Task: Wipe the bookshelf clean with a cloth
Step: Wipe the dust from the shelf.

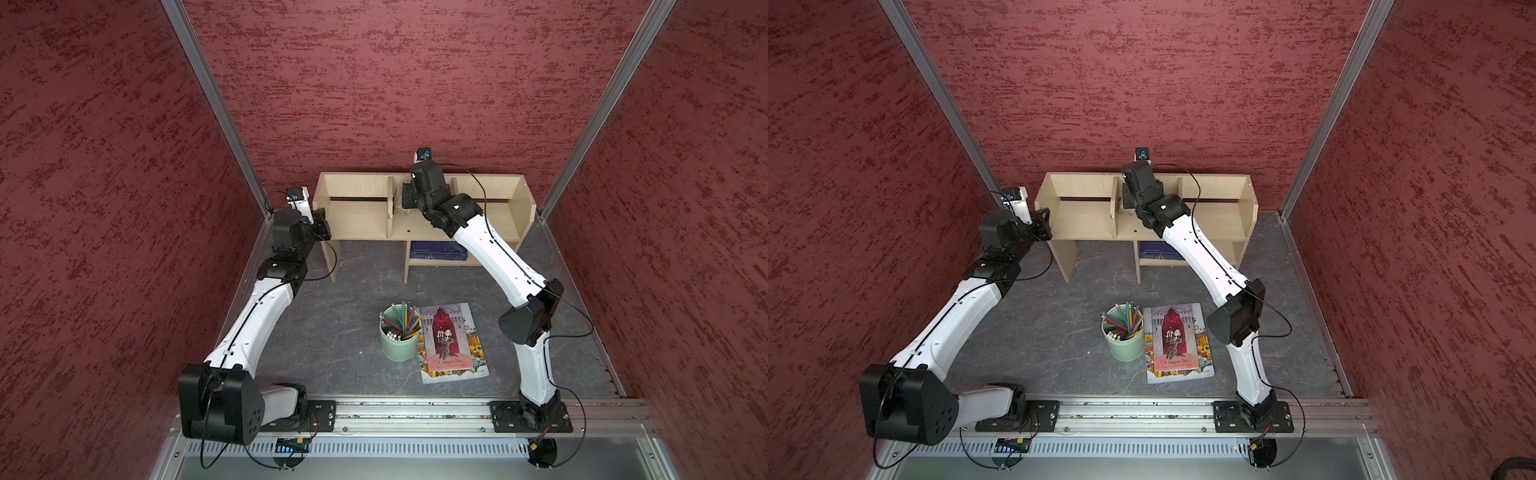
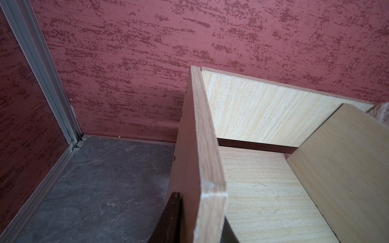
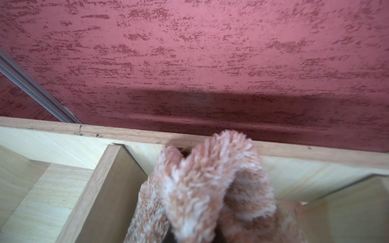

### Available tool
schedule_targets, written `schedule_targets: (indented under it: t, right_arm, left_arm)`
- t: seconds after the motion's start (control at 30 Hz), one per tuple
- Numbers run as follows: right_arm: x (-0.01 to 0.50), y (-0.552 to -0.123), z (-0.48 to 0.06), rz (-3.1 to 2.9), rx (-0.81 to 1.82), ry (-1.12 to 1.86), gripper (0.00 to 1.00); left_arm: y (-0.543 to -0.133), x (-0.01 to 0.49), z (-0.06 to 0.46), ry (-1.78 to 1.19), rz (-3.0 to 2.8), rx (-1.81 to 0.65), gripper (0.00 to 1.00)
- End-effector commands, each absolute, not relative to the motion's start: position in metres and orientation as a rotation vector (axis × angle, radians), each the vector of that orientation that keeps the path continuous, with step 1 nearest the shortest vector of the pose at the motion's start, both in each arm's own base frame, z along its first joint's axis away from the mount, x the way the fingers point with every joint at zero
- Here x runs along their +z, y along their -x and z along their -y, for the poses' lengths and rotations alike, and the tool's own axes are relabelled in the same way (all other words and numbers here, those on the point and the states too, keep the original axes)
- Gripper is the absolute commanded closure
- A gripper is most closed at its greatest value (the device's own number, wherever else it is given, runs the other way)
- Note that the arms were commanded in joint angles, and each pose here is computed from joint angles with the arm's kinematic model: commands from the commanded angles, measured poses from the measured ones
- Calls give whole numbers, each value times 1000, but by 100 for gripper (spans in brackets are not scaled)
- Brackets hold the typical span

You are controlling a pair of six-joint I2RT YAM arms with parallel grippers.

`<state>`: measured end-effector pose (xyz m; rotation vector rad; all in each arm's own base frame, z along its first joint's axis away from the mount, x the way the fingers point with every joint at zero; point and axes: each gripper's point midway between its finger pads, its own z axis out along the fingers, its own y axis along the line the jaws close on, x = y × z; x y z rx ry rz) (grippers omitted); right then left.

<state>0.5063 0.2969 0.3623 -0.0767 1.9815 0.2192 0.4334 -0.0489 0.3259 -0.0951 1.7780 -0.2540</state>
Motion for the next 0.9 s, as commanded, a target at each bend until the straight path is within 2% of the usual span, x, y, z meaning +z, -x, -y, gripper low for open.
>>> schedule_targets:
  t: [0.0, 0.2, 0.37, 0.4, 0.53, 0.6, 0.63, 0.7, 0.87]
  right_arm:
    - [366, -490, -313, -1981, 364, 109, 100]
    - [352, -462, -302, -2024, 393, 146, 100]
    - [387, -439, -278, -1958, 374, 143, 100]
    - [398, -433, -273, -1936, 383, 142, 100]
    - [434, -411, -264, -1866, 450, 148, 100]
    - [446, -401, -263, -1841, 502, 153, 100]
    - [450, -393, -265, -1833, 555, 169, 100]
    - [457, -380, -273, -1814, 647, 207, 100]
    - [472, -346, -295, -1760, 886, 336, 100]
  left_arm:
    - [-421, 330, 91, 23, -1792, -470, 100]
    - [-421, 331, 91, 25, -1791, -472, 100]
    - [-419, 337, 91, 33, -1787, -476, 100]
    - [-418, 340, 89, 38, -1786, -469, 97]
    - [-415, 355, 66, 112, -1773, -386, 51]
    - [-411, 365, 49, 177, -1761, -349, 38]
    - [-406, 375, 40, 213, -1745, -340, 25]
    - [-396, 391, 32, 244, -1714, -346, 18]
    - [-365, 435, 46, 176, -1638, -463, 18]
